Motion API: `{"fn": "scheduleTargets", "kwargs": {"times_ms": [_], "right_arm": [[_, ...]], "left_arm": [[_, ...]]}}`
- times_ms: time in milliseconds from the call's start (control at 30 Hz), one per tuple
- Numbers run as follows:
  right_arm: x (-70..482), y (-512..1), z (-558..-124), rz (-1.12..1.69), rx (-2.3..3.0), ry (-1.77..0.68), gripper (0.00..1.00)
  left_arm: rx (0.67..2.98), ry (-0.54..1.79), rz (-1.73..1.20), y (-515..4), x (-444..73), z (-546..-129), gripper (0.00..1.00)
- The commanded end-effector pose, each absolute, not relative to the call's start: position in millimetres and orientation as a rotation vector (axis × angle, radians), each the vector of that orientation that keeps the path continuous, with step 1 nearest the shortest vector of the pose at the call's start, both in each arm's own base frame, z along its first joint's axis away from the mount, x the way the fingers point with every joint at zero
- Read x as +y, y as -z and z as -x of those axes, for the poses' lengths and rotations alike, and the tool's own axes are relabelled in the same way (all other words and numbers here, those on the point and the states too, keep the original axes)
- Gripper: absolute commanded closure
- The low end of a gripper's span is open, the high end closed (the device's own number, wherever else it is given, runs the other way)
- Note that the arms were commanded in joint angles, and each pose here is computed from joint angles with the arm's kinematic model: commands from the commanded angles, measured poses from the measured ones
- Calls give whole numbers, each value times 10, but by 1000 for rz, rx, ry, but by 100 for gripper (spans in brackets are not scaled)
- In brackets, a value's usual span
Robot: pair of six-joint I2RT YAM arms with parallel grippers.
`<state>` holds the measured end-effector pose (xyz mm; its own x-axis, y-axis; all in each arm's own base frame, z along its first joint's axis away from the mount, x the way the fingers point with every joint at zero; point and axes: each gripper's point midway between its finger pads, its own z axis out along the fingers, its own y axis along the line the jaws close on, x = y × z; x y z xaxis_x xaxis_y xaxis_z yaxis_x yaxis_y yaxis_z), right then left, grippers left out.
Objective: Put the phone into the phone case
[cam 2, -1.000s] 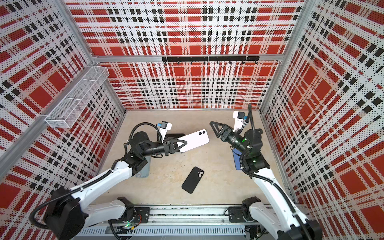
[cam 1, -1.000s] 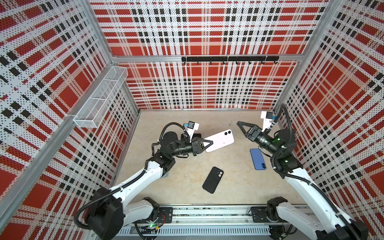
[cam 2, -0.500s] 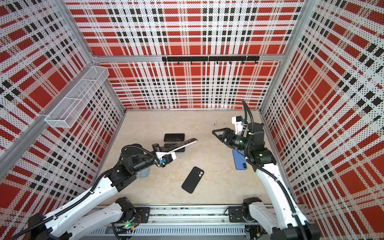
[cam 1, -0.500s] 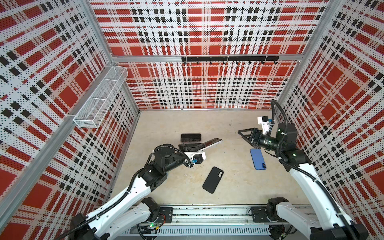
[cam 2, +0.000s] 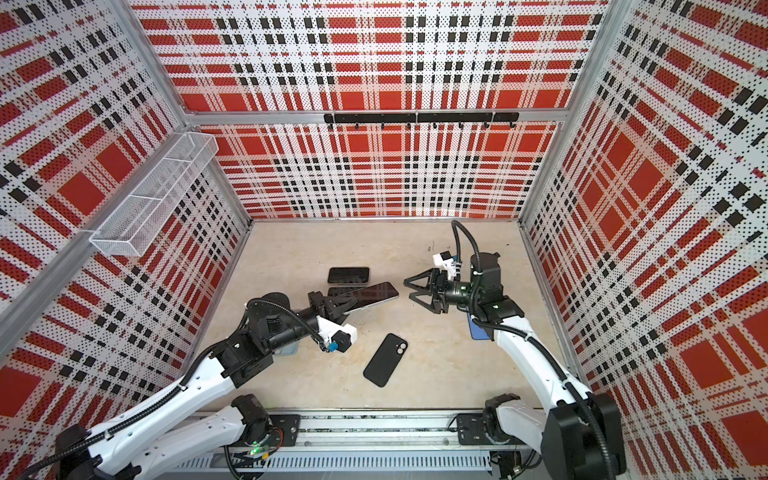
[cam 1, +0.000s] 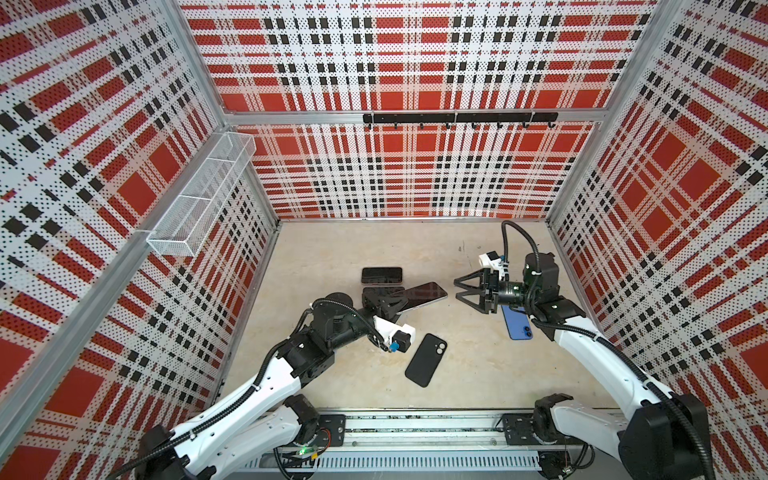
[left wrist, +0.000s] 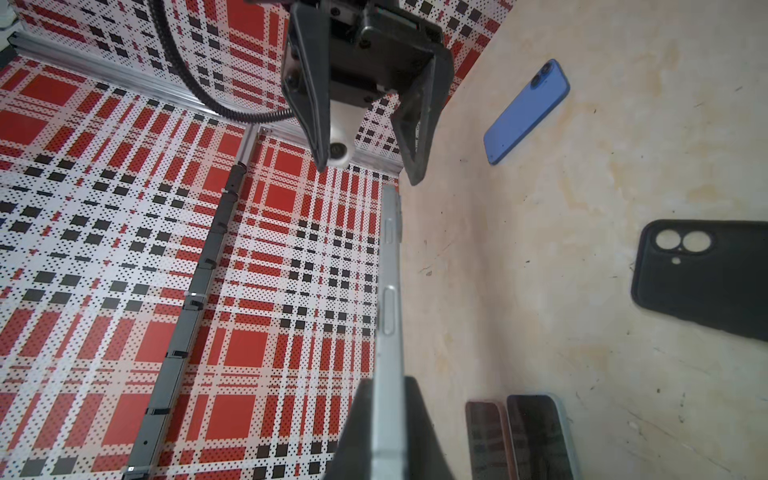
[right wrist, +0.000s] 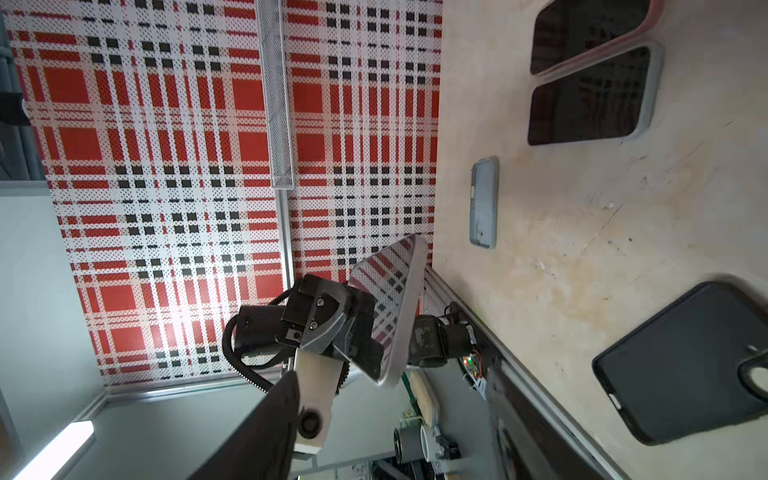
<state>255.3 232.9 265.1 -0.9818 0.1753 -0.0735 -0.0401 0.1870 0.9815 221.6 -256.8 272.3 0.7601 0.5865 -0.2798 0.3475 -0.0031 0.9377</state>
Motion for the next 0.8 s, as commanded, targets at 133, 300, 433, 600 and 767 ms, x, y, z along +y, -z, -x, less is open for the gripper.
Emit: {"fn": "scheduleTargets", "kwargs": {"times_ms": [133, 300, 433, 600, 767], "right_arm": [[2722, -2691, -2519, -13, 2245, -2048, 37], [2824, -2732, -2542, -6, 2200, -2130, 51], [2841, -2670, -2541, -16, 2218, -2133, 69], [2848, -2633, -2552, -27, 2225, -2130, 84], [2852, -2638, -2618, -56, 2201, -2119, 97]], "left_arm": [[572, -363, -1635, -2831, -2699, -2167, 100], [575, -380, -1627, -2824, -2710, -2191, 100], [571, -388, -1632, -2813, -2722, -2208, 100], [581, -400, -1624, -2781, -2730, -2277, 100], [618, -407, -1591, -2814, -2708, -2345, 81]]}}
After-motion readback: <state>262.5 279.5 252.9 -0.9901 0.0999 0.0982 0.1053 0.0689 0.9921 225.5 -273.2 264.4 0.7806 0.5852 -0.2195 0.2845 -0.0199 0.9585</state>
